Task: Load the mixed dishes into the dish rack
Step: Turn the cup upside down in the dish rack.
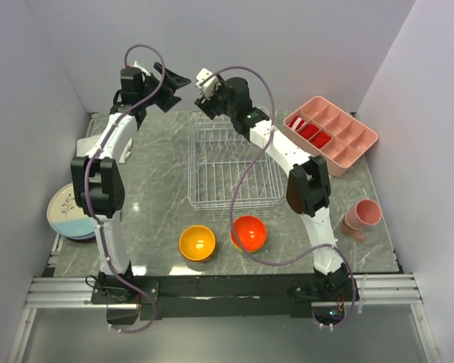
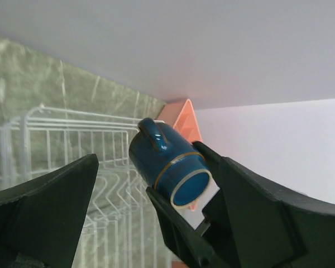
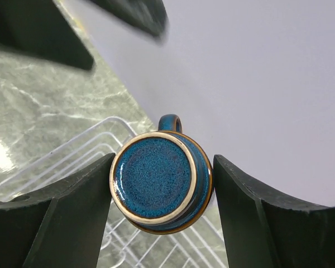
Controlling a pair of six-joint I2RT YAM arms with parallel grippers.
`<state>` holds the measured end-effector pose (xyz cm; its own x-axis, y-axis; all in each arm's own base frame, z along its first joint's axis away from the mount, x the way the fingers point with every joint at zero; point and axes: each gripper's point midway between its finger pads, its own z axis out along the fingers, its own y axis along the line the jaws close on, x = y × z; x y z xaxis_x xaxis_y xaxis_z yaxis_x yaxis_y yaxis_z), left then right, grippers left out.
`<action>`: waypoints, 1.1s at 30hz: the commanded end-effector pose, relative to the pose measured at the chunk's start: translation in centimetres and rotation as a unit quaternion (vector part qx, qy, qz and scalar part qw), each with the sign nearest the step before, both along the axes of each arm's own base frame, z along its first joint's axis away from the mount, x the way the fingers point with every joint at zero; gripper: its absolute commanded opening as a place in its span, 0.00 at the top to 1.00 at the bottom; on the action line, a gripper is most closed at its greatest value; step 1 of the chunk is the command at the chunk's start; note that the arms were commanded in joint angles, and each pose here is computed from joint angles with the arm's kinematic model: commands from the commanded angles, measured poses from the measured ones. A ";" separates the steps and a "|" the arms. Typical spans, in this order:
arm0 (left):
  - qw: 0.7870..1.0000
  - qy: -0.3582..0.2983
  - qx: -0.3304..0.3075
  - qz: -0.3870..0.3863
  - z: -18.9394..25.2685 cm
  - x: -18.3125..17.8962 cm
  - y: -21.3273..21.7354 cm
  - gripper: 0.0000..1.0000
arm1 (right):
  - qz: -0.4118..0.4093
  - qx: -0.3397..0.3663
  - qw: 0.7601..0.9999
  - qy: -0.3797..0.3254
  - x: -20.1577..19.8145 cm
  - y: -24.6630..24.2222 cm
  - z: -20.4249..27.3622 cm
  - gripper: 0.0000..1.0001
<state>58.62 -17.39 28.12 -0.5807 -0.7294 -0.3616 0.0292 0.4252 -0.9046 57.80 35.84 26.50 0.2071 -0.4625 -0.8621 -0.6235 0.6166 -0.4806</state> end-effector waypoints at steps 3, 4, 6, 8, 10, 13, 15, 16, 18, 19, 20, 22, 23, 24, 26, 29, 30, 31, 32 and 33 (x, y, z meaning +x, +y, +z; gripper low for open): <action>0.995 -0.079 0.064 0.006 4.0 -1.5 3.1 0.04 | -0.001 0.020 0.997 0.073 -0.2 0.3 -1.0 0.69; 0.994 -0.079 0.074 0.009 3.8 -1.7 3.7 0.04 | -0.005 0.022 0.997 0.078 -0.1 0.2 -1.3 0.69; 0.990 -0.075 0.119 0.012 2.3 -1.9 4.8 0.04 | -0.015 0.032 0.995 0.097 0.1 0.2 -1.9 0.69; 0.984 -0.083 0.155 0.011 1.7 -2.2 5.3 0.04 | -0.021 0.041 0.993 0.104 0.3 0.2 -1.8 0.69; 0.982 -0.082 0.171 0.011 0.9 -2.5 5.6 0.04 | -0.022 0.044 0.992 0.113 0.4 0.5 -2.5 0.69; 0.979 -0.072 0.189 0.005 -1.0 -2.9 5.8 0.04 | -0.027 0.054 0.992 0.115 1.0 0.7 -2.9 0.69; 0.980 -0.055 0.193 0.001 -2.2 -3.3 5.9 0.04 | -0.028 0.059 0.991 0.114 1.3 0.9 -2.9 0.69; 0.979 -0.055 0.194 0.000 -2.2 -3.5 5.9 0.04 | -0.030 0.061 0.991 0.116 1.5 1.0 -3.5 0.69; 0.979 -0.051 0.197 -0.002 -2.7 -3.8 5.9 0.04 | -0.034 0.075 0.990 0.117 1.8 1.2 -3.7 0.68; 0.979 -0.054 0.197 -0.001 -2.5 -4.0 5.9 0.04 | -0.035 0.079 0.989 0.123 1.7 1.3 -4.4 0.68; 0.979 -0.050 0.200 -0.002 -2.9 -4.2 6.0 0.04 | -0.037 0.082 0.988 0.123 1.8 1.3 -4.6 0.68; 0.978 -0.048 0.202 -0.003 -3.1 -4.4 6.1 0.04 | -0.041 0.097 0.987 0.122 2.2 1.6 -4.9 0.68; 0.978 -0.043 0.202 -0.003 -3.5 -4.6 6.2 0.04 | -0.042 0.103 0.986 0.125 2.3 1.7 -5.0 0.68; 0.979 -0.040 0.202 -0.004 -3.8 -4.7 6.1 0.04 | -0.044 0.113 0.985 0.121 2.5 1.8 -4.8 0.68; 0.979 -0.037 0.202 -0.005 -4.2 -4.9 6.2 0.04 | -0.049 0.135 0.981 0.132 2.7 1.9 -5.2 0.68; 0.979 -0.031 0.202 -0.005 -4.5 -5.0 6.2 0.04 | -0.047 0.155 0.978 0.134 2.9 2.4 -5.6 0.67; 0.979 -0.031 0.202 -0.006 -4.6 -5.0 6.2 0.04 | -0.048 0.157 0.977 0.135 2.9 2.5 -5.7 0.67; 0.979 -0.029 0.203 -0.006 -4.6 -5.1 6.2 0.04 | -0.051 0.163 0.976 0.139 3.1 2.4 -5.8 0.67; 0.979 -0.030 0.202 -0.006 -4.6 -5.1 6.2 0.04 | -0.056 0.162 0.975 0.142 3.2 2.5 -6.6 0.67; 0.979 -0.028 0.203 -0.004 -4.7 -5.0 6.3 0.04 | -0.058 0.161 0.975 0.143 3.3 2.4 -6.8 0.67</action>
